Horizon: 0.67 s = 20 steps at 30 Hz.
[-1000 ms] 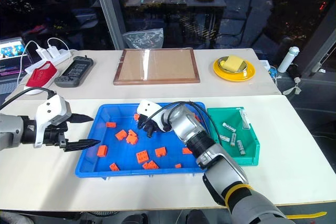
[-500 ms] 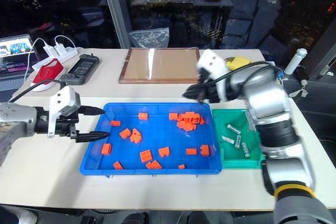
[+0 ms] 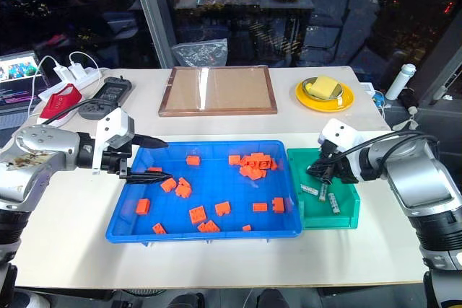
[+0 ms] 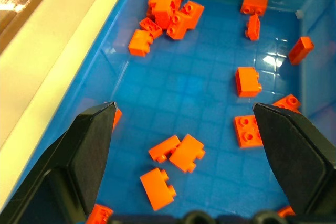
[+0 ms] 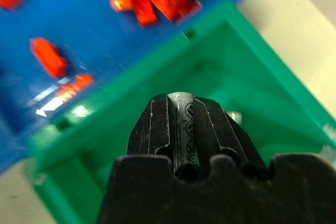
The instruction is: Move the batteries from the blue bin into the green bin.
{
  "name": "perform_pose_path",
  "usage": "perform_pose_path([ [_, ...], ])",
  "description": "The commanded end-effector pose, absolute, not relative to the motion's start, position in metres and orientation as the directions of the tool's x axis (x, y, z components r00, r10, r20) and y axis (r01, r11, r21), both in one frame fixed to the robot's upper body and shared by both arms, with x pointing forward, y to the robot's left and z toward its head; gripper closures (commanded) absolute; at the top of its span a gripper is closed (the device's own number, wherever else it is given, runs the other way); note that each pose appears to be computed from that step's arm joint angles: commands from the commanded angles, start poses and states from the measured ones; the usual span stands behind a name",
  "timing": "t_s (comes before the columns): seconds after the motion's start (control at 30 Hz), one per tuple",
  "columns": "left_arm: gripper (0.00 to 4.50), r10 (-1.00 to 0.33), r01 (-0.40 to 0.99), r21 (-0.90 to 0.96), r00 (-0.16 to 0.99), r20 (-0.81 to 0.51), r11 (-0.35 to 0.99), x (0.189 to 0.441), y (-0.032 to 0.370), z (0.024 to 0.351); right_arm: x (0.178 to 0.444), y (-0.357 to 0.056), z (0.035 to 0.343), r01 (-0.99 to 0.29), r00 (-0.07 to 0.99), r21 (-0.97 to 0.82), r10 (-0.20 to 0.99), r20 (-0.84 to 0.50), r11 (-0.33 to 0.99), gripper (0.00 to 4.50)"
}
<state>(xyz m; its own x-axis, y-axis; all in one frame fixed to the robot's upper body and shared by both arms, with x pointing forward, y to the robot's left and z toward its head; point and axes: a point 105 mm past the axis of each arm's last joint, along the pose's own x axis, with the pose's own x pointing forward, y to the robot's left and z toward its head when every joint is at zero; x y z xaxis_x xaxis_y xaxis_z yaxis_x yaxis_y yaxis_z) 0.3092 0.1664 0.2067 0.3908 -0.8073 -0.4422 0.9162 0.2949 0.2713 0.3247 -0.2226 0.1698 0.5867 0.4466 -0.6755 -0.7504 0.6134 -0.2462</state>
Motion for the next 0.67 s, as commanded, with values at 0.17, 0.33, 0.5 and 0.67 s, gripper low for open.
perform_pose_path([
  [0.17, 0.00, -0.743, 0.768, 0.456, 0.606, -0.286, 0.450, 0.335, 0.169, 0.233, 0.332, -0.240, 0.201, -0.686, 0.687, -0.367, 0.392, -0.612, 0.628, 1.29],
  [0.33, 0.00, -0.722, 0.715, 0.488, 0.655, -0.221, 0.500, 0.337, 0.170, 0.240, 0.338, -0.242, 0.222, -0.652, 0.740, -0.420, 0.408, -0.534, 0.632, 0.05],
  [0.5, 0.00, -0.760, 0.792, 0.375, 0.591, -0.271, 0.482, 0.323, 0.174, 0.235, 0.332, -0.230, 0.238, -0.683, 0.724, -0.408, 0.485, -0.491, 0.606, 0.05],
  [0.67, 0.00, -0.764, 0.796, 0.349, 0.590, -0.261, 0.495, 0.319, 0.176, 0.240, 0.335, -0.224, 0.243, -0.675, 0.735, -0.429, 0.495, -0.463, 0.601, 0.05],
])
